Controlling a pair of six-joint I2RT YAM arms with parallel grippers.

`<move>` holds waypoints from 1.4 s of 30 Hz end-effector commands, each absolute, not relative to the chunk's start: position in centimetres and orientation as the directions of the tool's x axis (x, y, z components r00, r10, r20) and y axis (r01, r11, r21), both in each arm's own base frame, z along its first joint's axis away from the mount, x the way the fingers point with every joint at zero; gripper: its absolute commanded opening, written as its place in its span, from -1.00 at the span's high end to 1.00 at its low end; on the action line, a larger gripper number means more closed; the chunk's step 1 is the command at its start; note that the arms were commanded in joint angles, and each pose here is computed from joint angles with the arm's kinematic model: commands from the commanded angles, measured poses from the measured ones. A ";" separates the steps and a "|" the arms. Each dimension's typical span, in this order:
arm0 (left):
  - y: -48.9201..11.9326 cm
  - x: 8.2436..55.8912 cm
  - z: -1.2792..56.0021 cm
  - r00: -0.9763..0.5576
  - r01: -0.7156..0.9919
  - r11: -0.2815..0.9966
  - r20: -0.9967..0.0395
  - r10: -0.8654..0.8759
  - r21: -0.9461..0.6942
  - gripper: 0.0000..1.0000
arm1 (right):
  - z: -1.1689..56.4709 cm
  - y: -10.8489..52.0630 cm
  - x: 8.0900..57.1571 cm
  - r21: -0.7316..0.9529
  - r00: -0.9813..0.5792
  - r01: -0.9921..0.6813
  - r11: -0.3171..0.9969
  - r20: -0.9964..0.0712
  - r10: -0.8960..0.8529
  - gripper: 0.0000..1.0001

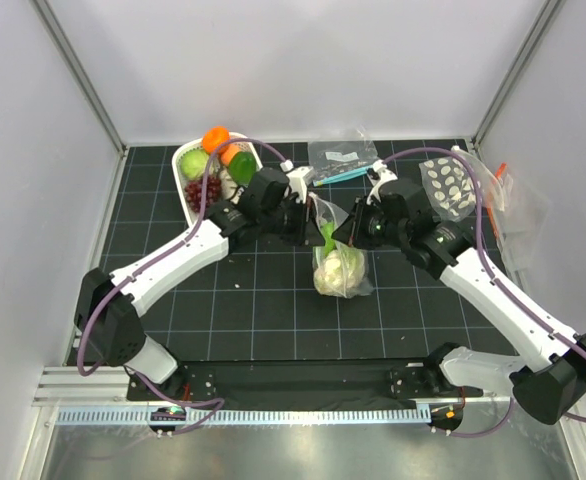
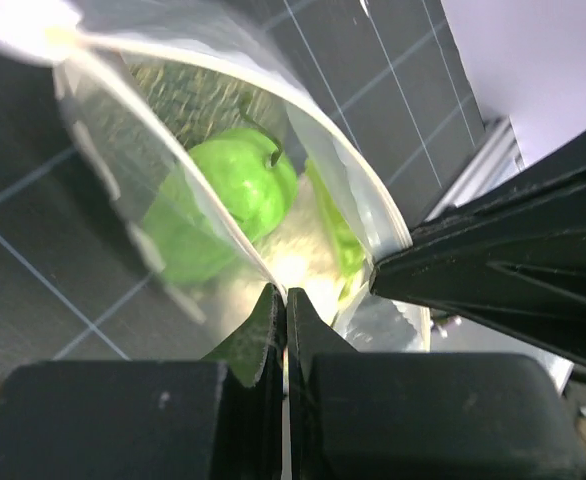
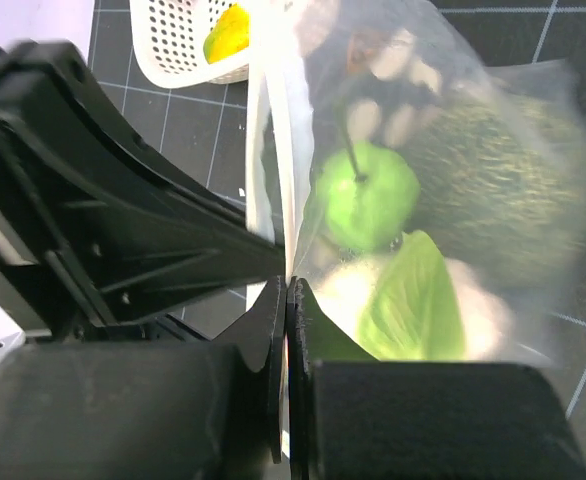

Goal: Place the food in the zip-top bag and seal the zipper
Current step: Adjust the zipper food storage bag at the center of the board, then zip the zipper food storage bag at the center of the board.

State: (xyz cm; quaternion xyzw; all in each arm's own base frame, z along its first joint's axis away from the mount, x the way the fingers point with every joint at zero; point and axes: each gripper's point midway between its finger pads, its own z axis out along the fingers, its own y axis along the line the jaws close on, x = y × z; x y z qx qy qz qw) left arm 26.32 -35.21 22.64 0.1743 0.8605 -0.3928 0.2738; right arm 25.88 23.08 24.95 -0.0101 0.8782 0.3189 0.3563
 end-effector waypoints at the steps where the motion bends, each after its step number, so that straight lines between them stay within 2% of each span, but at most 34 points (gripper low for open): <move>1: -36.3 24.5 25.7 -0.779 0.573 0.504 -0.620 0.090 -0.646 1.00 | 26.7 24.5 26.2 0.585 -0.711 -0.284 0.760 -0.660 0.243 0.98; 11: -35.5 24.9 24.1 -0.794 0.544 0.527 -0.604 0.072 -0.653 0.99 | 23.6 25.5 25.5 0.591 -0.748 -0.273 0.759 -0.626 0.219 0.98; 14: -35.0 25.2 23.6 -0.800 0.528 0.532 -0.599 0.049 -0.662 1.00 | 23.0 25.4 25.4 0.583 -0.752 -0.277 0.763 -0.627 0.206 0.88; 18: -34.5 25.4 23.0 -0.797 0.530 0.540 -0.602 0.053 -0.654 1.00 | 22.9 25.5 25.1 0.578 -0.751 -0.299 0.759 -0.633 0.187 0.40; 19: -34.3 25.4 22.9 -0.795 0.534 0.539 -0.603 0.058 -0.652 1.00 | 23.1 25.3 25.2 0.572 -0.744 -0.297 0.765 -0.640 0.190 0.18; 21: -33.9 25.5 22.9 -0.792 0.535 0.542 -0.608 0.056 -0.647 1.00 | 23.8 25.0 25.2 0.564 -0.729 -0.309 0.766 -0.658 0.191 0.00; 33: -29.7 29.7 21.6 -0.803 0.434 0.641 -0.594 -0.044 -0.633 0.99 | 28.1 23.8 25.7 0.514 -0.633 -0.363 0.777 -0.748 0.199 -0.11; 36: -28.7 31.2 21.6 -0.778 0.431 0.684 -0.627 -0.050 -0.589 0.99 | 29.5 22.8 26.2 0.447 -0.584 -0.395 0.803 -0.797 0.157 -0.14; 38: -28.4 32.2 21.5 -0.761 0.439 0.703 -0.648 -0.041 -0.560 0.99 | 29.9 21.6 27.0 0.390 -0.549 -0.414 0.823 -0.828 0.116 -0.05; 42: -29.3 34.1 23.3 -0.703 0.520 0.685 -0.712 0.003 -0.510 1.00 | 30.3 18.9 29.4 0.335 -0.512 -0.406 0.850 -0.854 0.091 -0.04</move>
